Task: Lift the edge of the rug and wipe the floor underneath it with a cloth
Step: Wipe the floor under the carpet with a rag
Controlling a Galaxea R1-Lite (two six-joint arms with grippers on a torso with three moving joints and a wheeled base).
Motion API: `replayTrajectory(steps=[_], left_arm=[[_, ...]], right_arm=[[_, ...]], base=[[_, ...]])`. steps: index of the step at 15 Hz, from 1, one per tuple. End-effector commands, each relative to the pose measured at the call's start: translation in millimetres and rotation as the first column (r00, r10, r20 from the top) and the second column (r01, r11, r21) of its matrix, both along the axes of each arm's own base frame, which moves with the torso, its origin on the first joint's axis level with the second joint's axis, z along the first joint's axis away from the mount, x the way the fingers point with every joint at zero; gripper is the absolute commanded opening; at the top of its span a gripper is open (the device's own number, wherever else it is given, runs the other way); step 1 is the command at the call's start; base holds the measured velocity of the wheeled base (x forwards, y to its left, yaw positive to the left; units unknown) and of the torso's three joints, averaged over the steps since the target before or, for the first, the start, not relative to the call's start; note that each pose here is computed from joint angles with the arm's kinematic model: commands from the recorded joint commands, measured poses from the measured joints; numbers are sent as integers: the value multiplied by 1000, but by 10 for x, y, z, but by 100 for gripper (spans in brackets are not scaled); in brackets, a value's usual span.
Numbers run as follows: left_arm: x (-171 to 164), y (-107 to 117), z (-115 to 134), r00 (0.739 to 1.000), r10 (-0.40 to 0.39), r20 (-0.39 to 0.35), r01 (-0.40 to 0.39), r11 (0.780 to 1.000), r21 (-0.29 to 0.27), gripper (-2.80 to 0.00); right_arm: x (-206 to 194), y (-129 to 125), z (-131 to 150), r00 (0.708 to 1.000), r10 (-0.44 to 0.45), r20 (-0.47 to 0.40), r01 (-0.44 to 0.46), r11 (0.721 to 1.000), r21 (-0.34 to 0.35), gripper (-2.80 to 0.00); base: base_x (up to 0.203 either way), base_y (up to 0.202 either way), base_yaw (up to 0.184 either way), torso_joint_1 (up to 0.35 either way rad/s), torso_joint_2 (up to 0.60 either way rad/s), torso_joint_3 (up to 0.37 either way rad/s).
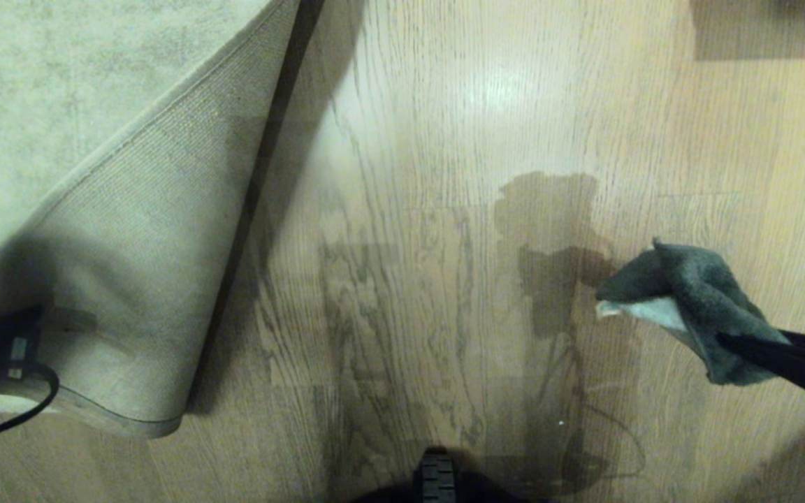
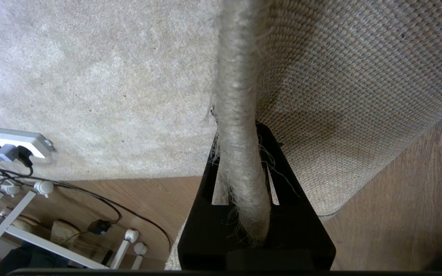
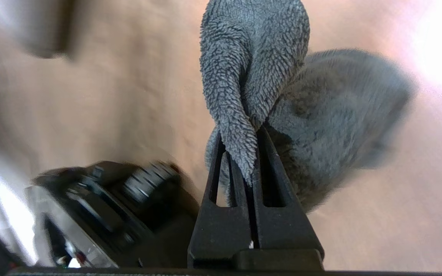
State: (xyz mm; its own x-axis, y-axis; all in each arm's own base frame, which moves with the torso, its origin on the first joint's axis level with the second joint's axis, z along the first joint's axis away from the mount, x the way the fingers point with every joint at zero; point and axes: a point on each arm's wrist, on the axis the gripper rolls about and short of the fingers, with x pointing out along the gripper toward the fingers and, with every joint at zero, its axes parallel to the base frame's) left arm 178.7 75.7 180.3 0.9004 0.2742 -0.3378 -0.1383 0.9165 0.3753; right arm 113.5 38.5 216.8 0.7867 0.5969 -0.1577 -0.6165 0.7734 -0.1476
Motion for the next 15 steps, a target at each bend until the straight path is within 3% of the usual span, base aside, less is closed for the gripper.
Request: replayTrajectory(steps=[1, 4, 6, 10, 12, 15], left_arm=[[5, 3, -3, 1000, -1, 0, 1, 1000, 2, -280], [5, 3, -3, 1000, 0, -1, 0, 1000, 2, -280], [2, 3, 0, 1000, 1, 1, -1, 1000, 2, -280], [-1, 4, -4, 1000, 2, 0, -2, 1000, 1, -280], [-3, 3, -1, 1000, 3, 2, -3, 1000, 0, -280], [-15, -2, -14, 1000, 2, -2, -2, 1000, 0, -280]], right_arm=[[418, 470, -80, 986, 135, -97, -141, 989, -51, -280], [764, 1168, -232, 972, 219, -84, -226, 971, -83, -280], [934, 1742, -323, 967, 253, -31, -254, 964, -75, -280], [1094, 2849, -382, 960, 262, 102, -266, 964, 29, -280], [1170, 3247, -436, 962, 219, 163, -237, 967, 96, -280], [1283, 3573, -476, 965, 154, 211, -190, 968, 162, -280]], base=[[0, 0, 0, 0, 0, 0], [0, 0, 0, 0, 0, 0], [0, 0, 0, 0, 0, 0], [0, 0, 0, 0, 0, 0], [0, 0, 0, 0, 0, 0], [0, 0, 0, 0, 0, 0]])
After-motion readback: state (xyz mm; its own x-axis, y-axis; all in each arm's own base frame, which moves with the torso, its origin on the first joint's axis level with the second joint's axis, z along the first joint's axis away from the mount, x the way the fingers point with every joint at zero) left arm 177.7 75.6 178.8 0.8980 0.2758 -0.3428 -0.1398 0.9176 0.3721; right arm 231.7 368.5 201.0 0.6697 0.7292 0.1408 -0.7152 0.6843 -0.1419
